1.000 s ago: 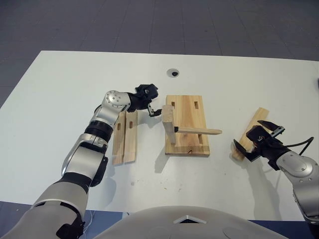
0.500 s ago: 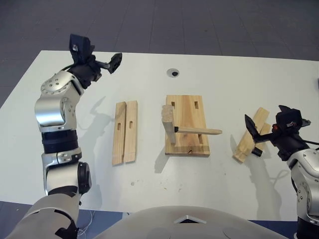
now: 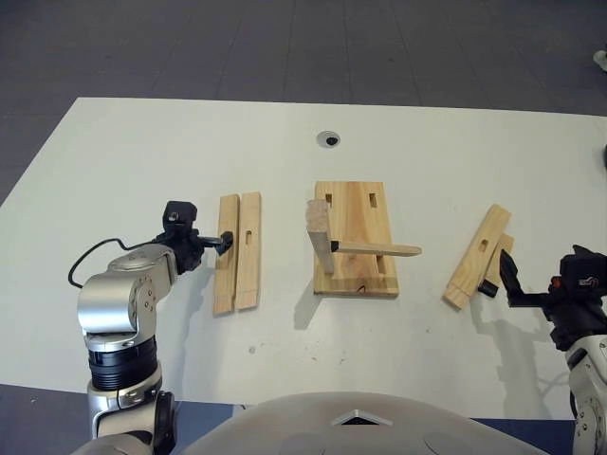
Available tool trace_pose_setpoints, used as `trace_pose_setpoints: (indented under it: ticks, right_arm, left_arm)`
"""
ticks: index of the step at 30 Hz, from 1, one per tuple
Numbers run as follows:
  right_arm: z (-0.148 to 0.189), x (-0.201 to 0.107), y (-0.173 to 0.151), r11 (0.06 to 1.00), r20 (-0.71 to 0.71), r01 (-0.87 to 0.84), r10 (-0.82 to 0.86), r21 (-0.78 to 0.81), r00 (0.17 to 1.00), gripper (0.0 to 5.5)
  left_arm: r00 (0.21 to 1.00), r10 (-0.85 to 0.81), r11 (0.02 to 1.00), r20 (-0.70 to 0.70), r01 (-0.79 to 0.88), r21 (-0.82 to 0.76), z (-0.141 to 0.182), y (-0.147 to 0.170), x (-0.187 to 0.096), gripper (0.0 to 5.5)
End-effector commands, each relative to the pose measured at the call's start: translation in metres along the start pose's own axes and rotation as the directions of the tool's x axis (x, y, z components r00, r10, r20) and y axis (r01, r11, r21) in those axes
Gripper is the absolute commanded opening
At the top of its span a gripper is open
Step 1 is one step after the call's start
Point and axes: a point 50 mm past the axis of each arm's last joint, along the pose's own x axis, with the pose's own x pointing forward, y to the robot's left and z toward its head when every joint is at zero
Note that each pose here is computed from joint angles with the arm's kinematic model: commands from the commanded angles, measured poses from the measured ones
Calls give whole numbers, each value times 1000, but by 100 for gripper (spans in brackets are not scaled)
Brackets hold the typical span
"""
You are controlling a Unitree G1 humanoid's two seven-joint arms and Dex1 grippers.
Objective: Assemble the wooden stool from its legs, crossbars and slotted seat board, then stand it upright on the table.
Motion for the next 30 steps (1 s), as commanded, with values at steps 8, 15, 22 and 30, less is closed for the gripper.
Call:
trace_pose_setpoints:
  ticks: [8,15,22,30]
  right_arm:
    - [4,1,3,999,12,-23,24,-24,1000,540]
    - [2,3,8,999,9,-38,38,-23,999,540]
    - [1,3,12,998,-3,-58,58,-31,998,540]
    - [3,5,10,998,6,-57,57,-34,998,540]
  left_arm:
    - [996,83,995,-9,-83,51,-5,15,7,537]
    - [996,75,994,55,-79,72,10,18,7,537]
    - [996,7,999,92,-12,51,21,2,4,537]
    - [995,66,998,-71,-64,20,-21,13,14,452]
